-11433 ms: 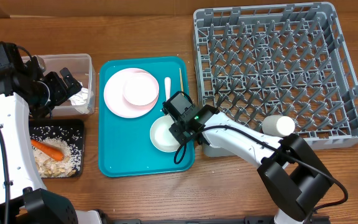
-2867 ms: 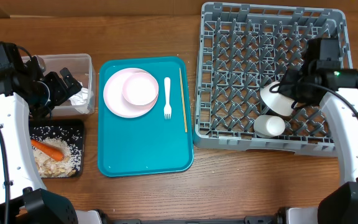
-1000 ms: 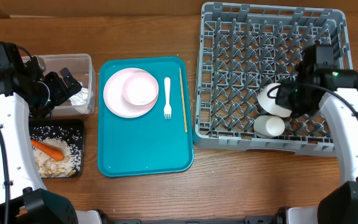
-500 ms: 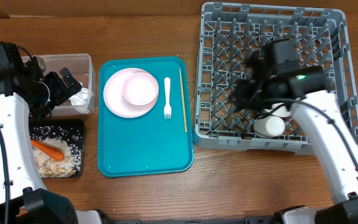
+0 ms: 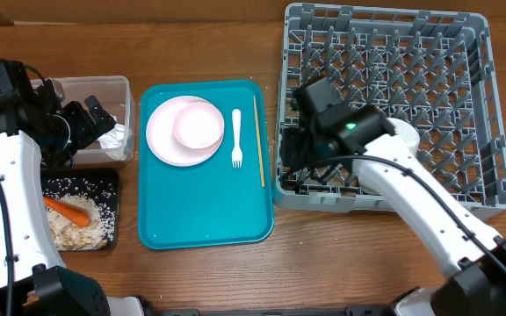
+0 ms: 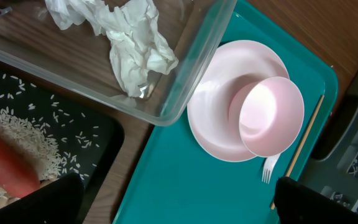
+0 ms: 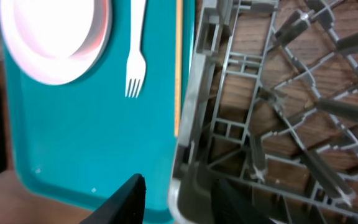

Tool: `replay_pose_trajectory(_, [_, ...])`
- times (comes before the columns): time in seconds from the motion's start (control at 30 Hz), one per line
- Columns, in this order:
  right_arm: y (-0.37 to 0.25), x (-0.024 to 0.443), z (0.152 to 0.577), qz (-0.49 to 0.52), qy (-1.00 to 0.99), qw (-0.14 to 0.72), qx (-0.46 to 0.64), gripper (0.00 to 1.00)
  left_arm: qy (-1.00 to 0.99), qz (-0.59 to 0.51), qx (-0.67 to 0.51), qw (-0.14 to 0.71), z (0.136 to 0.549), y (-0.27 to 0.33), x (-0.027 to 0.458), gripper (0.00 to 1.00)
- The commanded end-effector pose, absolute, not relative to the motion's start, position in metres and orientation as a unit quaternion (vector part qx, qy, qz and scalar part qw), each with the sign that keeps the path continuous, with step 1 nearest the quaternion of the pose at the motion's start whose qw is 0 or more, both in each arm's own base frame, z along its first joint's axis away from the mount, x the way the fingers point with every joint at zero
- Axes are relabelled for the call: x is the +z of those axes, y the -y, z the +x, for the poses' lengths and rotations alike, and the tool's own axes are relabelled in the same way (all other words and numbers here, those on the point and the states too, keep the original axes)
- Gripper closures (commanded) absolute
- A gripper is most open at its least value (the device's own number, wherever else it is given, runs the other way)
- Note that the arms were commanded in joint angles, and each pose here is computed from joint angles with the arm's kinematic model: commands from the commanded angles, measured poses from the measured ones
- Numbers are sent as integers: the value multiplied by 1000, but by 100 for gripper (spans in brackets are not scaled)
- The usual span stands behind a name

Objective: Sort waste into correct bins and load items into the dishwasher rack
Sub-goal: 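Raise the right gripper and move it left toward the teal tray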

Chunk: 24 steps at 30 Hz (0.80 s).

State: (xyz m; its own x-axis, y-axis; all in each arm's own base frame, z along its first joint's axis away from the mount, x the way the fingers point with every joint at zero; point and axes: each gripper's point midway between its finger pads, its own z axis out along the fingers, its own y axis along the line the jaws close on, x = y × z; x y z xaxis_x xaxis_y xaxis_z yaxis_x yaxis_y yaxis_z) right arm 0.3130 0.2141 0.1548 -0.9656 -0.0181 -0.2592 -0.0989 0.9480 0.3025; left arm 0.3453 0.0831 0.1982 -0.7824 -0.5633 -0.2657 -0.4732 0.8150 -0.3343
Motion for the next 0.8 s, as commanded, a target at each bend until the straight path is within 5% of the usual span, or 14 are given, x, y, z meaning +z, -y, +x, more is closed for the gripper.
replay_pose_trajectory(0.0, [-220,132,323,-15,-983,135,121,62,-932,-277,-127,197,346,-83,211,0])
replay_pose_trajectory(0.4, [-226,90,341,-24,-987,145,65,60,-932,-277,-127,197,346,-83,211,0])
replay_pose_trajectory(0.77, [-218,86,329,-25,-991,119,48,87,-932,-277,-127,197,346,-83,211,0])
